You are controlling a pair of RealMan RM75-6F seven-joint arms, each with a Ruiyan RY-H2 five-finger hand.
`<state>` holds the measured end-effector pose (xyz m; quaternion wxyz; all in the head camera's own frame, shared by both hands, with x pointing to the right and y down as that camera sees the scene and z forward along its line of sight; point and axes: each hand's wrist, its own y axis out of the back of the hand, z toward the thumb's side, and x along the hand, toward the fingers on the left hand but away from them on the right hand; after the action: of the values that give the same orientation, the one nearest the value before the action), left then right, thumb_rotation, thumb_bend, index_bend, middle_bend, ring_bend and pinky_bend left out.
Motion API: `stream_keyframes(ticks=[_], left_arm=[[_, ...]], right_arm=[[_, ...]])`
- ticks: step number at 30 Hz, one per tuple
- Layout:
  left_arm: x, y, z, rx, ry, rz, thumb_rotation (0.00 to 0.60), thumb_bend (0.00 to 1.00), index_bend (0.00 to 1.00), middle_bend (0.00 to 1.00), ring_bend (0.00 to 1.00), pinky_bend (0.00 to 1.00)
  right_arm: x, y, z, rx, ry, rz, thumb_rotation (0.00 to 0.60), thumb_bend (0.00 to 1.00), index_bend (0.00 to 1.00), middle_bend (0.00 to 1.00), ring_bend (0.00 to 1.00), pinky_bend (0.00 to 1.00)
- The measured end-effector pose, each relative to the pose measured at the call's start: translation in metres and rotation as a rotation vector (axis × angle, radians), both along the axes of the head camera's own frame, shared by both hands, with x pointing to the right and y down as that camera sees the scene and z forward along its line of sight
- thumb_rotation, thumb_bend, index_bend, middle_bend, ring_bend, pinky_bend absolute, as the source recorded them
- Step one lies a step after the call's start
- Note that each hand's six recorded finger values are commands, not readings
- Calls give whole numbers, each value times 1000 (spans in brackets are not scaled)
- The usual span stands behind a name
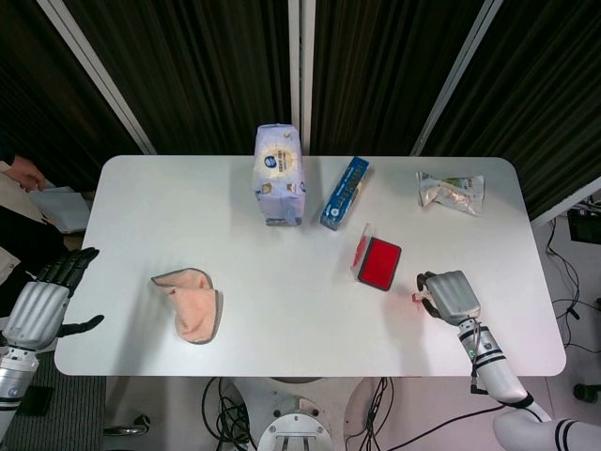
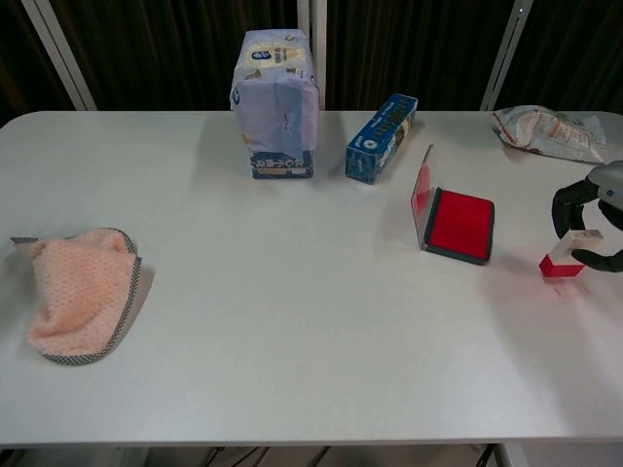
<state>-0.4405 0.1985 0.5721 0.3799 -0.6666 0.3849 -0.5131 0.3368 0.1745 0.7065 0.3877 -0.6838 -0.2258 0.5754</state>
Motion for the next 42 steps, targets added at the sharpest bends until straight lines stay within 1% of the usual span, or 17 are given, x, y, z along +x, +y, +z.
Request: stream_keyframes(ticks=[7, 13, 24, 27, 32, 39, 41, 42], left_arm=[[-1, -1, -1, 1, -1, -1, 597, 24, 43, 92, 78, 184], [-2, -1, 0, 0, 0, -2, 597, 24, 43, 91, 78, 184], [-3, -1, -2, 3, 1, -3, 598, 24, 44, 92, 78, 184], [-3, -1, -2, 3, 0, -4, 598, 25, 44, 92, 78, 184], [-3, -1, -2, 3, 1, -4, 596, 24, 44, 92, 78, 184], [-3, -2, -4, 9, 0, -2, 596, 24, 44, 92, 78, 184], [-3, -1, -4, 9, -1, -3, 597, 24, 44, 92, 78, 184], [-3, -1, -4, 9, 0, -3, 598, 24, 44, 92, 78, 184]], right_arm=[[-1, 1, 6, -11, 7, -6, 600, 448, 594, 538, 782, 899], [-2, 3, 7, -23, 13, -19, 600, 417, 532, 471, 782, 899], [-3, 4, 7, -33, 17, -34, 600, 398, 483, 427, 781, 899], [-3, 5, 6, -38, 17, -37, 600, 393, 451, 394, 781, 900], [-1, 7, 7, -57, 25, -46, 600, 381, 352, 340, 780, 899], [-1, 8, 4, -57, 26, -52, 600, 378, 339, 321, 780, 899], [0, 8, 4, -60, 28, -55, 600, 372, 294, 304, 780, 899], [0, 9, 3, -62, 30, -57, 600, 367, 255, 293, 780, 899]])
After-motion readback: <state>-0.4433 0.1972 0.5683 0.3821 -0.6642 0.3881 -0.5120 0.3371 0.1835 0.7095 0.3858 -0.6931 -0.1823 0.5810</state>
